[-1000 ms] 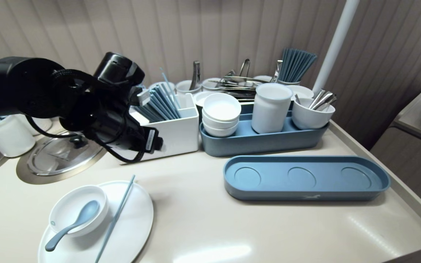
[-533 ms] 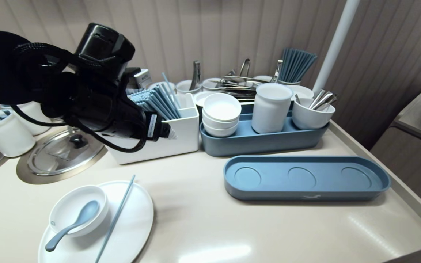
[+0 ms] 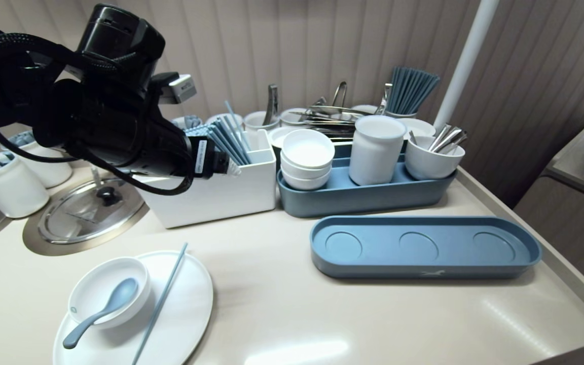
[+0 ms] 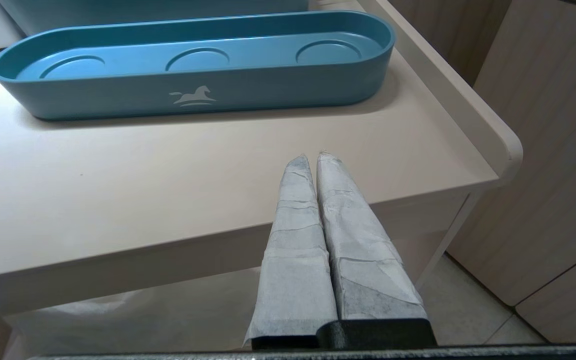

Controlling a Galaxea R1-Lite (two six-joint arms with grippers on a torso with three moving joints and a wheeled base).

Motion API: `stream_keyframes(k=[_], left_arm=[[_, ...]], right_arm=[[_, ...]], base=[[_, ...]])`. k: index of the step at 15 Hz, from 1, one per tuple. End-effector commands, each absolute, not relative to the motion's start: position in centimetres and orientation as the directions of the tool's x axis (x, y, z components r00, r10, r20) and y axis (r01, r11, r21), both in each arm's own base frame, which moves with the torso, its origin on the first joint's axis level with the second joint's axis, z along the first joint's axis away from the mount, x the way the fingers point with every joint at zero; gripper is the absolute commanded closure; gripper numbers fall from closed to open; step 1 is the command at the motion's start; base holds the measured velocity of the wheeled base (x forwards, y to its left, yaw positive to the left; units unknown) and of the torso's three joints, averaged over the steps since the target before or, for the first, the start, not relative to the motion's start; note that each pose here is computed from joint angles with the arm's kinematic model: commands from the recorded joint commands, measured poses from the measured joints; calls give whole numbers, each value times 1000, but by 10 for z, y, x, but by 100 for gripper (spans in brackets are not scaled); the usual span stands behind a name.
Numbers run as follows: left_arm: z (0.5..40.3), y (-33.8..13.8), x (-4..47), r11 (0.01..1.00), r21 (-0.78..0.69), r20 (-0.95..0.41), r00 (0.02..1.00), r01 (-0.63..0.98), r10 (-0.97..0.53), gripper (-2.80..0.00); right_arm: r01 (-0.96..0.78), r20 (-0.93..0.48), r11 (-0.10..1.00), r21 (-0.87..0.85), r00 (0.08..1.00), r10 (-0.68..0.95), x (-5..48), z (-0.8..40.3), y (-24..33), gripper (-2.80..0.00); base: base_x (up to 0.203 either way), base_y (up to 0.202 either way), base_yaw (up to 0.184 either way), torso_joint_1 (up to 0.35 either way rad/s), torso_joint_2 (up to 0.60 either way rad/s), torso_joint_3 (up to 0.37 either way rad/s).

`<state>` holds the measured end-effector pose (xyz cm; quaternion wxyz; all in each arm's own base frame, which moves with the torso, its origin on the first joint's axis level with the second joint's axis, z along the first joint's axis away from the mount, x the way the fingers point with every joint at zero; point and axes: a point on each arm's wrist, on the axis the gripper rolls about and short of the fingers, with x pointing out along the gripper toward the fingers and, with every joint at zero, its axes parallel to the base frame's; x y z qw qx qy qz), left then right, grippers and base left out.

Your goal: Pick the chopsticks and place it on the plate

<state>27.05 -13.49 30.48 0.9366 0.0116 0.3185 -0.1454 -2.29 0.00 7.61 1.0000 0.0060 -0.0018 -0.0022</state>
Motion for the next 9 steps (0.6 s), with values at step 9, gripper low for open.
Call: stream_keyframes(k=[9], left_arm=[[306,-131,269,959,-79,-600,756,271,-263,-280]], right_arm=[[5,4,1000,12,1000,-5,-23,76,0,0]], base=[[0,0,0,0,0,0]])
